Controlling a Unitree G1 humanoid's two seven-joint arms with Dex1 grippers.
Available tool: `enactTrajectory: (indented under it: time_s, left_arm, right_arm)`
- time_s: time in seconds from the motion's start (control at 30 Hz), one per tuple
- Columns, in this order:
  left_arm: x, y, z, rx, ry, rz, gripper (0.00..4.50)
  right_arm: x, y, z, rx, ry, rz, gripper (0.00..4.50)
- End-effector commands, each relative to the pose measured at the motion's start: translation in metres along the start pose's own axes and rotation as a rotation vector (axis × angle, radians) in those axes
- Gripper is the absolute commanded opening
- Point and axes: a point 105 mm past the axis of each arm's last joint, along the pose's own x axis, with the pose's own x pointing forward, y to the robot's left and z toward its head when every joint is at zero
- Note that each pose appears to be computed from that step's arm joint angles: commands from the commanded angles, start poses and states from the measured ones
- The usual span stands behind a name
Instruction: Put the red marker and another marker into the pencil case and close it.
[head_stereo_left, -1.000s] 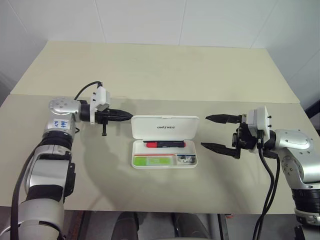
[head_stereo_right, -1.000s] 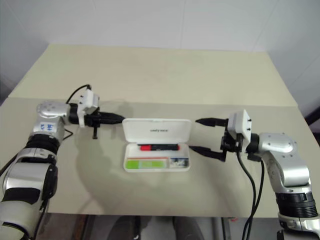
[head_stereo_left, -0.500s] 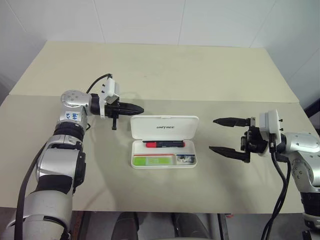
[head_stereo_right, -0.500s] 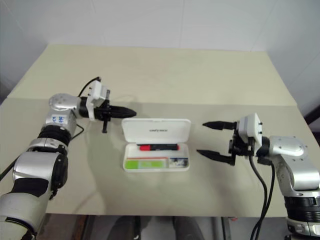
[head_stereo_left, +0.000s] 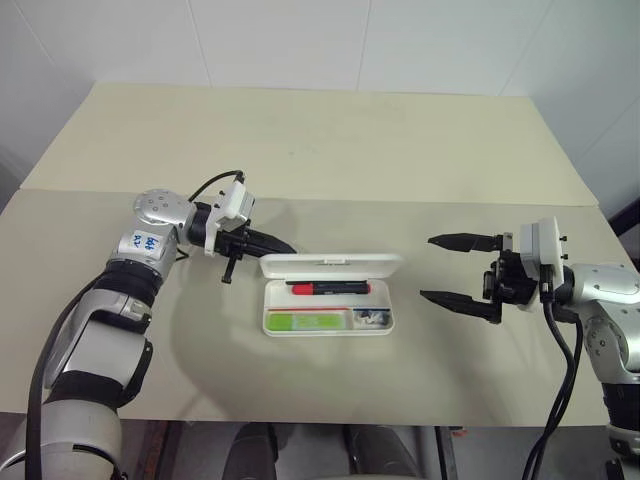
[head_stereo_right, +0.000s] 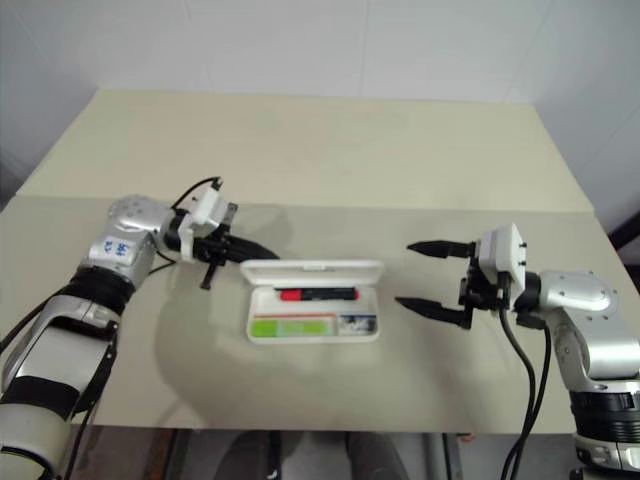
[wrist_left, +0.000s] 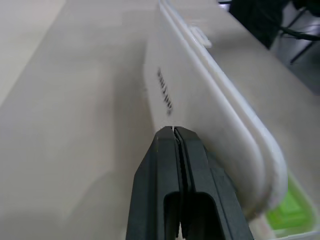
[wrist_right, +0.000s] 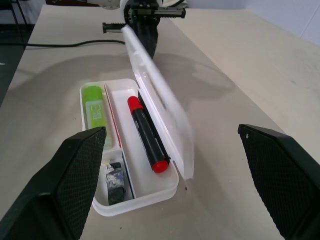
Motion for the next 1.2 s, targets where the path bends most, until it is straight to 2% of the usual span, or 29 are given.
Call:
enactTrajectory:
  time_s: [0.03,0.1,0.33,0.6,1.0,1.13,1.2]
  left_arm:
    - [0.009,-0.022,0.012,0.045,-0.024,-0.188,0.02]
    - [0.015,-0.028,0.012,0.067,-0.004,-0.228,0.02]
    - [0.033,-0.047,0.013,0.142,0.046,-0.347,0.02]
    - [0.039,-0.058,-0.010,0.233,0.202,-0.435,0.02]
    - [0.042,-0.052,-0.032,0.406,0.363,-0.503,0.02]
    - [0.044,-0.046,-0.034,0.449,0.362,-0.490,0.02]
    - [0.047,-0.042,-0.028,0.447,0.318,-0.451,0.02]
  right_arm:
    - [-0.007,0.000,0.018,-0.058,-0.051,0.009,4.50]
    - [-0.008,0.001,0.023,-0.053,-0.091,0.020,4.50]
    - [-0.011,0.007,0.025,-0.042,-0.091,0.074,4.50]
    - [-0.014,0.005,0.027,-0.025,-0.096,0.098,4.50]
    - [-0.006,0.002,0.021,-0.025,-0.093,0.058,4.50]
    - [-0.005,0.001,0.020,-0.027,-0.089,0.047,4.50]
    - [-0.005,0.000,0.020,-0.027,-0.091,0.046,4.50]
